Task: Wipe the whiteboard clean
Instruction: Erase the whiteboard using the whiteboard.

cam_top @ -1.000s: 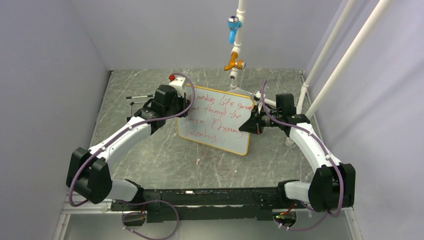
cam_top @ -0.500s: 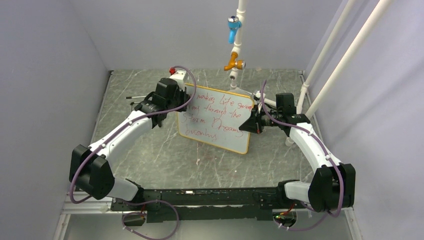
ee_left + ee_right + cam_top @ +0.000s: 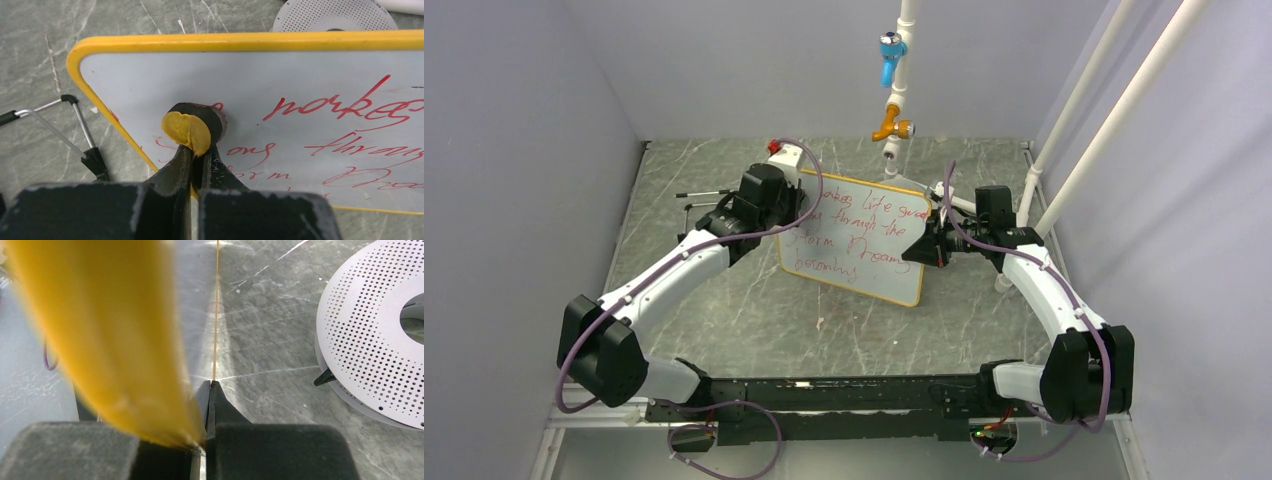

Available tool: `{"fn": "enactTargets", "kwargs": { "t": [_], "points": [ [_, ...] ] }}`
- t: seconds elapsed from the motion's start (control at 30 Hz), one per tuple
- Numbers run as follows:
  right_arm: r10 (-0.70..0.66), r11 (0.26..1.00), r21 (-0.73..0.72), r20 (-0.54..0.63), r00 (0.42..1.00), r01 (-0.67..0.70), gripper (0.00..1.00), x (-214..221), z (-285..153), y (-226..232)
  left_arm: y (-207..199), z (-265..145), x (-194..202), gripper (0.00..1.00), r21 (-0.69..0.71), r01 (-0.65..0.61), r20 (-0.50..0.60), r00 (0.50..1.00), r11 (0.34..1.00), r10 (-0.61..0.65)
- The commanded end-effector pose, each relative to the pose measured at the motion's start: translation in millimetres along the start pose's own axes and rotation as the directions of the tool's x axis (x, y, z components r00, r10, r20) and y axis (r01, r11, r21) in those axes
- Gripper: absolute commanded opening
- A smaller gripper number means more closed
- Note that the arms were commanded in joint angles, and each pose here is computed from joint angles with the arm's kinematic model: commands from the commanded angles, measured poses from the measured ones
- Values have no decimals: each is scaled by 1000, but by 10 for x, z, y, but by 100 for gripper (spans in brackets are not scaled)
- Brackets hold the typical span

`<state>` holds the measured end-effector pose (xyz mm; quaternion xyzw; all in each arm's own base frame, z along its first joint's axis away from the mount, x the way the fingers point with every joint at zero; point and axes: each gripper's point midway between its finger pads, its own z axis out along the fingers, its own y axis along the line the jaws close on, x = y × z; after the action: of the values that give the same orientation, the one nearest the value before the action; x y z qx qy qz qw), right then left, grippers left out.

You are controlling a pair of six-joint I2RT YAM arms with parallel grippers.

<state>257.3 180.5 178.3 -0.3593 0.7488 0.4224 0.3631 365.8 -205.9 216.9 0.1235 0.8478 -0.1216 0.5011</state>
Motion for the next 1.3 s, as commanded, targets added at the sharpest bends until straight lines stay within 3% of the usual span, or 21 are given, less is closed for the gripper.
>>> {"fn": "enactTargets", "kwargs": {
  "t": [0.0, 0.27, 0.7, 1.07, 1.27],
  "points": [
    [-78, 996, -44, 13, 997, 78, 0, -110, 27, 81, 18, -148, -590, 0, -37, -25, 166, 986, 999, 31],
    [-79, 996, -44, 13, 997, 79, 0, -112, 22, 89, 176, -80, -427, 0, -120, -31, 132, 990, 992, 47],
    [-88, 995, -50, 18, 996, 89, 0, -129, 10, 113, -69, -188, 283, 0, 93, 56, 75, 995, 994, -64],
    [-96, 994, -53, 20, 995, 97, 0, -130, 4, 130, 30, -480, -148, 0, 180, 143, 223, 958, 973, -182],
    [-98, 994, -53, 20, 995, 99, 0, -130, 2, 131, 219, -474, -176, 0, 200, 192, 226, 945, 961, -236]
  ]
}}
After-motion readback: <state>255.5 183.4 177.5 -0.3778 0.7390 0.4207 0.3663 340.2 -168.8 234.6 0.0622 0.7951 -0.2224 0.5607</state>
